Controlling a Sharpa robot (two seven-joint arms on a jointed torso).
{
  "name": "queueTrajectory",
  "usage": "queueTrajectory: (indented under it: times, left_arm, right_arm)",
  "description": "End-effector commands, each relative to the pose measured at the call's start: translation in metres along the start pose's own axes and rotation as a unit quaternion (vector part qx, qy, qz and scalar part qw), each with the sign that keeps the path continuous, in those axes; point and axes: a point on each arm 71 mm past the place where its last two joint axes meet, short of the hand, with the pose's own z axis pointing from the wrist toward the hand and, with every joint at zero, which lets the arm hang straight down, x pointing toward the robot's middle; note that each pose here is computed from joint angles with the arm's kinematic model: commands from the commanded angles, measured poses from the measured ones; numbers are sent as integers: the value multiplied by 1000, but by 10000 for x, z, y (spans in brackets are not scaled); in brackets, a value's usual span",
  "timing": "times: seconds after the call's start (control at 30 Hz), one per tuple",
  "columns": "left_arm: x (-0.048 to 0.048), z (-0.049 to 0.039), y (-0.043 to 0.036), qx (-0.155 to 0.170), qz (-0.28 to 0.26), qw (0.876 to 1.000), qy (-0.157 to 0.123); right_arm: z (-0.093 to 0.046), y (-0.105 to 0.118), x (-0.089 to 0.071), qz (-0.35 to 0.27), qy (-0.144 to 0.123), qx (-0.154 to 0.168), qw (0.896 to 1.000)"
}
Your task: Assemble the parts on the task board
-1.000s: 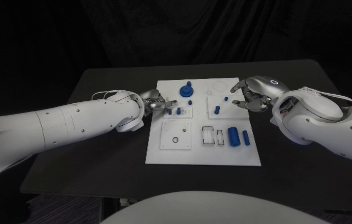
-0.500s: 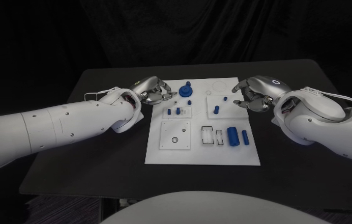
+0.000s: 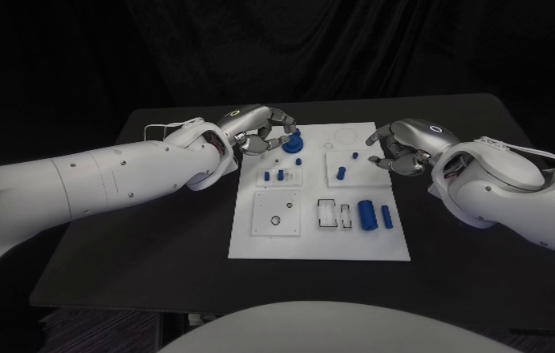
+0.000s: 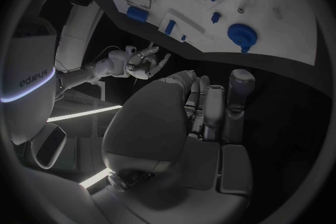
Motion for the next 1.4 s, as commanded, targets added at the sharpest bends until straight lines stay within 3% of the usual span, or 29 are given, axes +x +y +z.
queueTrajectory:
  times: [0.03,0.17,0.43,0.83,1.4]
  left_arm:
    - [99,56,-40,53,46,995,69]
    - [177,171,4,47,85,990,98]
    - [268,294,60,25,101,986,130]
    - [381,358,114,-2,100,982,157]
    - [476,382,113,4,135,979,156]
  right_arm:
    - [-3,8,-3,3,-7,-1,1000]
    - [-9,-2,-1,3,-4,1,1000]
    - [-12,-7,2,4,-1,4,1000]
    - [-8,11,8,4,2,3,1000]
    - [-8,20,15,4,6,5,1000]
